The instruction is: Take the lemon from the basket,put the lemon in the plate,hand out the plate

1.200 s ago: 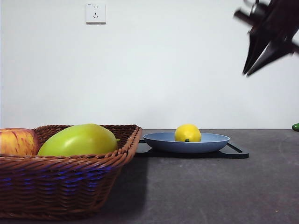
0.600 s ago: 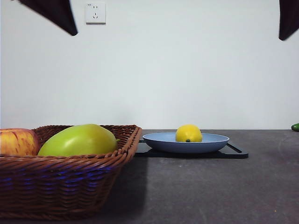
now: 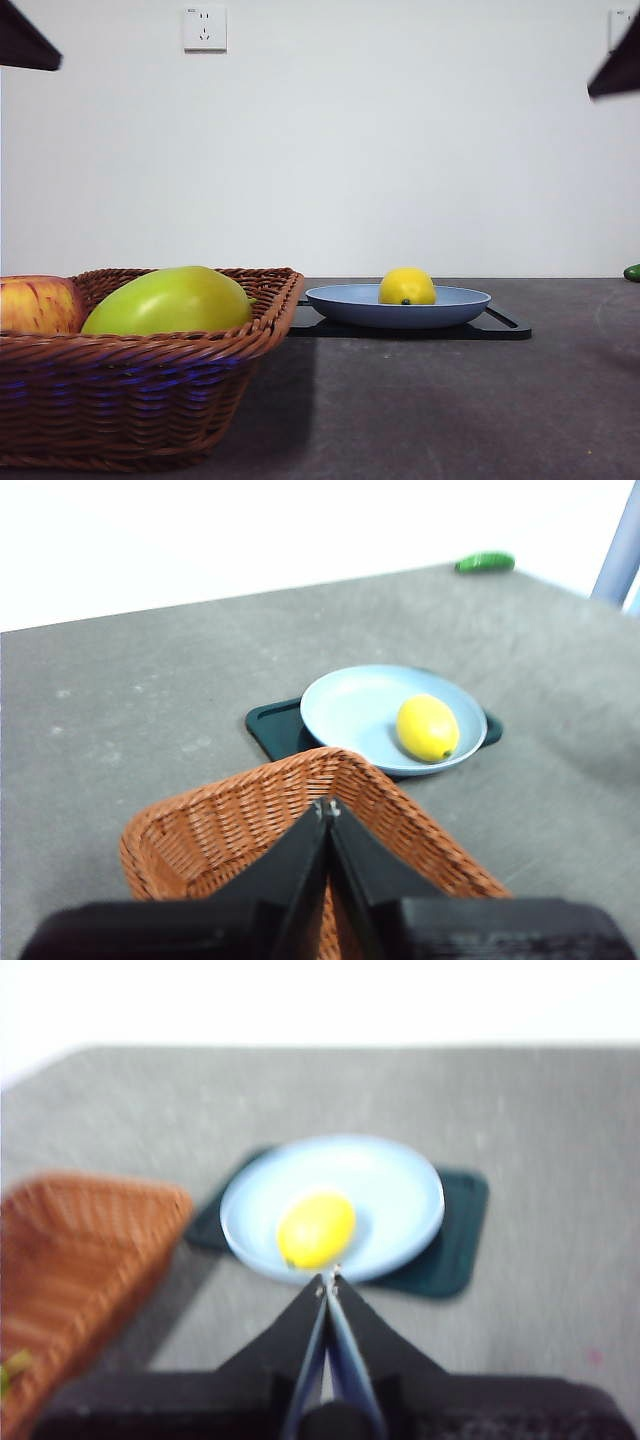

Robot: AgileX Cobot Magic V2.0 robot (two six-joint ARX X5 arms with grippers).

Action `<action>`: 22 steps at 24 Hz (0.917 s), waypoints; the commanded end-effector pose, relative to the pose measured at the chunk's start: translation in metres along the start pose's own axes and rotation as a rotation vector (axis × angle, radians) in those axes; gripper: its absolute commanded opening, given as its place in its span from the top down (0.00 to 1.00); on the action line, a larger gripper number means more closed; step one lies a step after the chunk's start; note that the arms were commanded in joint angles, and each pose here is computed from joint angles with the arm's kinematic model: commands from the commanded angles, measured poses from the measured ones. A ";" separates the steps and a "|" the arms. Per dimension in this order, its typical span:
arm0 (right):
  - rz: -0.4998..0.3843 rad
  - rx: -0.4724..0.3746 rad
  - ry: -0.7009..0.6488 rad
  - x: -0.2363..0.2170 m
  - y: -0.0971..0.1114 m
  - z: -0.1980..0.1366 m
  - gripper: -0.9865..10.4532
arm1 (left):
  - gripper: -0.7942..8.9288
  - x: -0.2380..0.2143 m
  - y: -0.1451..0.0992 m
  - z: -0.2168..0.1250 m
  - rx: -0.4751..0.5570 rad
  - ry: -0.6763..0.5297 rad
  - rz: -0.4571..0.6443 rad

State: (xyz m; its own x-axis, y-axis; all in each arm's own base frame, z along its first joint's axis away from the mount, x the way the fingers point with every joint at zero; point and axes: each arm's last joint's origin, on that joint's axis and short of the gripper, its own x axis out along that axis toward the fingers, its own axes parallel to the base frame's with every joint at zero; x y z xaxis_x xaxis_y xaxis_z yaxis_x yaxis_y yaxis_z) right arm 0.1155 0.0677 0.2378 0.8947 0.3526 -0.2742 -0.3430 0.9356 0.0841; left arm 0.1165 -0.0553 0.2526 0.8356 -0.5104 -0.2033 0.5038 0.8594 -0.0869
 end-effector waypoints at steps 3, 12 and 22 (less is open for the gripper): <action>0.006 0.022 -0.029 0.000 0.001 0.005 0.91 | 0.91 -0.006 -0.002 0.005 -0.026 -0.051 -0.007; 0.006 0.022 -0.030 -0.001 0.001 0.005 0.91 | 0.91 -0.006 -0.002 0.005 -0.026 -0.050 -0.008; 0.007 0.022 -0.030 -0.001 0.001 0.005 0.91 | 0.91 -0.023 -0.002 0.007 -0.020 -0.110 0.002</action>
State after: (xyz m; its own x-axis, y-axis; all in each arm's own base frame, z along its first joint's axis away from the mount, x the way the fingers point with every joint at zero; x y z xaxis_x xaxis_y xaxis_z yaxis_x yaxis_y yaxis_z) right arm 0.1156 0.0677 0.2383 0.8977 0.3541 -0.2623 -0.3421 0.9352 0.0916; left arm 0.1029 -0.0482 0.2577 0.8496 -0.5063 -0.1475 0.4949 0.8621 -0.1088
